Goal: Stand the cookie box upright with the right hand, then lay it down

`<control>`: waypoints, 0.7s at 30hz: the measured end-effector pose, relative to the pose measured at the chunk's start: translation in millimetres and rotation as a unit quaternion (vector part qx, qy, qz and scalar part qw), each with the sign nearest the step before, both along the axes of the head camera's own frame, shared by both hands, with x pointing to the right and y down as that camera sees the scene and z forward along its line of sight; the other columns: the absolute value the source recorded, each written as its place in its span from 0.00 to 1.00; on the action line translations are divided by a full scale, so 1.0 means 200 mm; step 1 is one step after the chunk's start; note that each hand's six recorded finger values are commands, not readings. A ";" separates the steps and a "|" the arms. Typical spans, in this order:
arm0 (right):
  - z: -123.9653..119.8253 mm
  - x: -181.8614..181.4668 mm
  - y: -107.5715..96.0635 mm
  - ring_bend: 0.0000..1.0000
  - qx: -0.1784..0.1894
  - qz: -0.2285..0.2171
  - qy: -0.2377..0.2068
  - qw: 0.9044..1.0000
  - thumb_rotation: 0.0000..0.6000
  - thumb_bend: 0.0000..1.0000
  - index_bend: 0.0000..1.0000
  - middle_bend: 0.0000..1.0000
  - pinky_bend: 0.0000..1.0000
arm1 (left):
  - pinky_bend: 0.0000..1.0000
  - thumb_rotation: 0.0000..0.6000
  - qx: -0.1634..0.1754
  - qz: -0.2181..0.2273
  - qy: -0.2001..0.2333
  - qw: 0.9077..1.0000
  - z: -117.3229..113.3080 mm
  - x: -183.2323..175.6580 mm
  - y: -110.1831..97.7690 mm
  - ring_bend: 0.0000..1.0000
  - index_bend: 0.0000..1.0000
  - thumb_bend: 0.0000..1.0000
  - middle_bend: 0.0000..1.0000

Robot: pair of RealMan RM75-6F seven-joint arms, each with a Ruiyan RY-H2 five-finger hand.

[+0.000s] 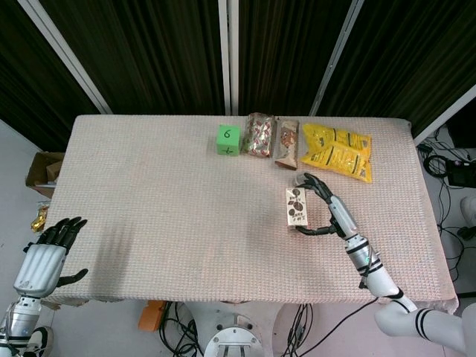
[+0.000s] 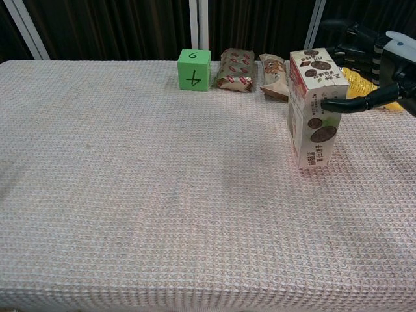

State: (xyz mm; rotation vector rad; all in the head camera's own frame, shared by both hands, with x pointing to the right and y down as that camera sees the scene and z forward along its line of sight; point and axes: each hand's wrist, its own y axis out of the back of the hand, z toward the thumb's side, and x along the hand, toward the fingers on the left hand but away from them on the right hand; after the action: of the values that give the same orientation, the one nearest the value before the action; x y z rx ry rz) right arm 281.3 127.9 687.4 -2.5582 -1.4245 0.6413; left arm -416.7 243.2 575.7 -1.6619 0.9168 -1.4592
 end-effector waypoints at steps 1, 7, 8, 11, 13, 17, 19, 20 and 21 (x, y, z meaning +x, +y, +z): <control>0.02 0.00 0.02 0.11 0.000 -0.006 -0.004 1.000 1.00 0.19 0.00 0.55 0.00 | 0.19 1.00 0.002 0.000 0.001 1.000 0.00 0.00 0.00 0.08 0.11 0.02 0.10; 0.07 -0.01 0.11 0.11 -0.028 -0.017 -0.032 0.999 1.00 0.18 0.00 0.54 0.00 | 0.19 1.00 0.013 0.001 0.003 1.000 -0.01 0.00 0.00 0.08 0.12 0.02 0.10; 0.08 0.00 0.12 0.11 -0.029 -0.018 -0.029 0.999 1.00 0.18 0.00 0.54 0.00 | 0.19 1.00 0.015 0.000 0.003 1.000 -0.02 -0.01 0.00 0.08 0.12 0.02 0.10; 0.08 0.01 0.12 0.11 -0.029 -0.021 -0.024 0.999 1.00 0.14 0.00 0.52 0.00 | 0.19 1.00 0.016 -0.001 0.003 1.000 -0.02 -0.01 0.00 0.08 0.12 0.02 0.10; 0.08 0.01 0.13 0.08 -0.027 -0.024 -0.022 0.999 1.00 0.07 0.00 0.44 0.00 | 0.19 1.00 0.016 -0.002 0.004 1.000 -0.02 -0.02 0.00 0.08 0.12 0.02 0.10; 0.08 0.01 0.14 0.00 -0.026 -0.039 -0.010 0.999 1.00 0.00 0.00 0.22 0.00 | 0.19 1.00 0.015 -0.002 0.004 1.000 -0.02 -0.01 0.00 0.08 0.12 0.02 0.10; 0.08 0.02 0.14 0.00 -0.026 -0.045 -0.003 0.999 1.00 0.00 0.00 0.12 0.00 | 0.19 1.00 0.014 -0.001 0.004 1.000 -0.01 -0.01 0.00 0.08 0.12 0.02 0.10; 0.08 0.02 0.15 0.00 -0.024 -0.048 0.002 0.999 1.00 0.00 0.00 0.07 0.00 | 0.19 1.00 0.014 -0.001 0.004 1.000 -0.01 -0.01 0.00 0.08 0.12 0.02 0.10; 0.08 0.03 0.15 0.00 -0.023 -0.049 0.006 0.999 1.00 0.00 0.00 0.03 0.00 | 0.19 1.00 0.014 -0.001 0.004 1.000 -0.01 -0.01 0.00 0.08 0.12 0.02 0.10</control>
State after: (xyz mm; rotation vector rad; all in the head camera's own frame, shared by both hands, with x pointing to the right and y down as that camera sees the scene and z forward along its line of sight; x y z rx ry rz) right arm 286.8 157.7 703.7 -2.6360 -1.2864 0.6798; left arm -419.2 243.8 573.2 -1.6477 0.9412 -1.4355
